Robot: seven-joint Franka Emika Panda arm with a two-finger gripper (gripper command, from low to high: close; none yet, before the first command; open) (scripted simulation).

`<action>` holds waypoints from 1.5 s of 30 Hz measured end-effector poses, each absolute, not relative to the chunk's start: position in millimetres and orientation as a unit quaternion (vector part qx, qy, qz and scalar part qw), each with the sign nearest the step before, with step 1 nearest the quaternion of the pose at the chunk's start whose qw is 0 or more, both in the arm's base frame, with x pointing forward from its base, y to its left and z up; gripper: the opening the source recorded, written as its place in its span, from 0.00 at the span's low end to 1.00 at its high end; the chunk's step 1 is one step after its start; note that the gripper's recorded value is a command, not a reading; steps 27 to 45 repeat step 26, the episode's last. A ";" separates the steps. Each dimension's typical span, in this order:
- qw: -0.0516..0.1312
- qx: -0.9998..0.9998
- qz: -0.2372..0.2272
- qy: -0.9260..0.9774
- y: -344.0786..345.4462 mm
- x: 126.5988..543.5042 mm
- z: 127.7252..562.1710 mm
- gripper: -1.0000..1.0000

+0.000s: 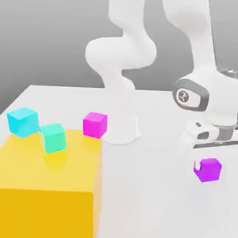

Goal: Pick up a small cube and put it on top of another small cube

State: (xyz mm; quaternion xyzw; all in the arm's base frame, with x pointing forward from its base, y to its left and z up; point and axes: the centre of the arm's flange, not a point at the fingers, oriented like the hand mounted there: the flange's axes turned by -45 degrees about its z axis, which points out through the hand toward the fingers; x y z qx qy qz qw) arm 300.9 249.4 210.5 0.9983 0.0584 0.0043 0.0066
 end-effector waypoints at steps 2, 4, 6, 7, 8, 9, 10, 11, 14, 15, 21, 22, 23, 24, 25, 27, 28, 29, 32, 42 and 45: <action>0.015 1.000 0.008 -0.025 219.7 327.7 234.0 0.00; 0.021 0.994 0.012 -0.104 193.4 346.9 259.0 0.00; 0.026 0.982 0.014 -0.188 161.7 363.4 285.0 0.00; 0.027 0.973 0.015 -0.231 144.5 370.1 298.3 0.00; 0.027 0.961 0.015 -0.273 127.0 375.4 311.6 0.00; 0.028 0.949 0.015 -0.315 109.3 379.2 325.0 0.00; 0.027 0.934 0.015 -0.356 91.4 381.7 338.5 0.00; 0.026 0.918 0.014 -0.396 73.5 382.7 352.1 0.00; 0.020 0.859 0.011 -0.512 21.0 377.1 392.7 0.00; 0.017 0.836 0.009 -0.548 4.3 372.4 406.0 0.00; -0.001 0.734 0.001 -0.680 -56.4 342.3 429.0 0.00; -0.001 0.731 0.000 -0.682 -57.4 341.5 416.3 0.00; -0.001 0.730 0.000 -0.683 -57.8 340.6 403.0 1.00; -0.001 0.730 0.000 -0.683 -57.8 340.6 403.0 1.00; -0.001 0.730 0.000 -0.683 -57.8 340.6 403.0 1.00; -0.001 0.730 0.000 -0.683 -57.8 340.6 403.0 1.00; -0.001 0.730 0.000 -0.683 -57.8 340.6 403.0 1.00; -0.001 0.730 0.000 -0.683 -57.8 340.6 403.0 1.00; -0.001 0.730 0.000 -0.683 -57.8 340.6 403.0 1.00; -0.001 0.730 0.000 -0.683 -57.8 340.6 403.0 1.00; -0.001 0.730 0.000 -0.683 -57.8 340.6 403.0 1.00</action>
